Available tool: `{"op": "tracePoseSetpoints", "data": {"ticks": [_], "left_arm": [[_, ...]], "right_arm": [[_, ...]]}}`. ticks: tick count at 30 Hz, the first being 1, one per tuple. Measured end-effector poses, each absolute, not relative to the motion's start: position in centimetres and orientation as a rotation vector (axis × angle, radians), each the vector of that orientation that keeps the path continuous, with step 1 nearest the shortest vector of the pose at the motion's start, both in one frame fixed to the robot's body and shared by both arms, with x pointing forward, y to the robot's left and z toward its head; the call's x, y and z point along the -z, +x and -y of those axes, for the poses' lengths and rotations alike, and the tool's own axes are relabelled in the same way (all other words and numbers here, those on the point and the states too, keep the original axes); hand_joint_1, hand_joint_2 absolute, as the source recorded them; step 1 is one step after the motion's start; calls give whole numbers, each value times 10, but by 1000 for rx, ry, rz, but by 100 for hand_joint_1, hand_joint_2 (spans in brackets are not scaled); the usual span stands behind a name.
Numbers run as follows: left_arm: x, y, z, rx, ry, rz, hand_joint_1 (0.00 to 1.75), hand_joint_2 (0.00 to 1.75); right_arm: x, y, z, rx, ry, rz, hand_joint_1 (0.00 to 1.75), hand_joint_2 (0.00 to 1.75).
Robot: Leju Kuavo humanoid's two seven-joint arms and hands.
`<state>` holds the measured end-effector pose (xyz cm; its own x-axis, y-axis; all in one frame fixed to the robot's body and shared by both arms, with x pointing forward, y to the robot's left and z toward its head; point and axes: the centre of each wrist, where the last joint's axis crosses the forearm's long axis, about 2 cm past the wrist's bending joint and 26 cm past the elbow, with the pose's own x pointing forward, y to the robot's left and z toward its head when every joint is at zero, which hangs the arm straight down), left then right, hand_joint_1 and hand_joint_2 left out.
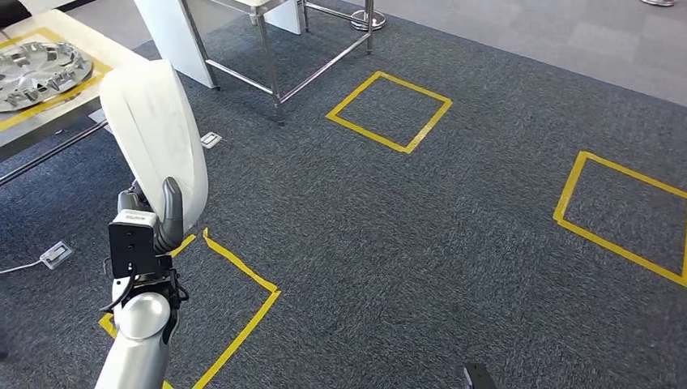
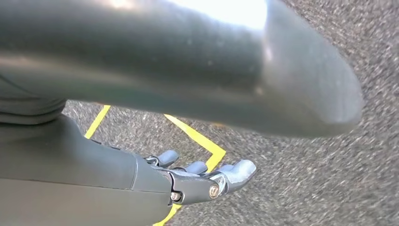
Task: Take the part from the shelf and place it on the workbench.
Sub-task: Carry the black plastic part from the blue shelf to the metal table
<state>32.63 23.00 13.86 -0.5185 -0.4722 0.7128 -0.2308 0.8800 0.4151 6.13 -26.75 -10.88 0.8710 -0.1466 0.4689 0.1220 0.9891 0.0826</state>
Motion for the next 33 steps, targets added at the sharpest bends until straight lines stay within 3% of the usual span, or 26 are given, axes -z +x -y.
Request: {"op": "tracePoseSetpoints", "data": {"ticks": [33], "left_arm": [[-136, 327, -232, 319, 498, 2134, 175, 175]], "right_arm": [[109, 62, 267, 129, 1, 517, 0, 0]]}}
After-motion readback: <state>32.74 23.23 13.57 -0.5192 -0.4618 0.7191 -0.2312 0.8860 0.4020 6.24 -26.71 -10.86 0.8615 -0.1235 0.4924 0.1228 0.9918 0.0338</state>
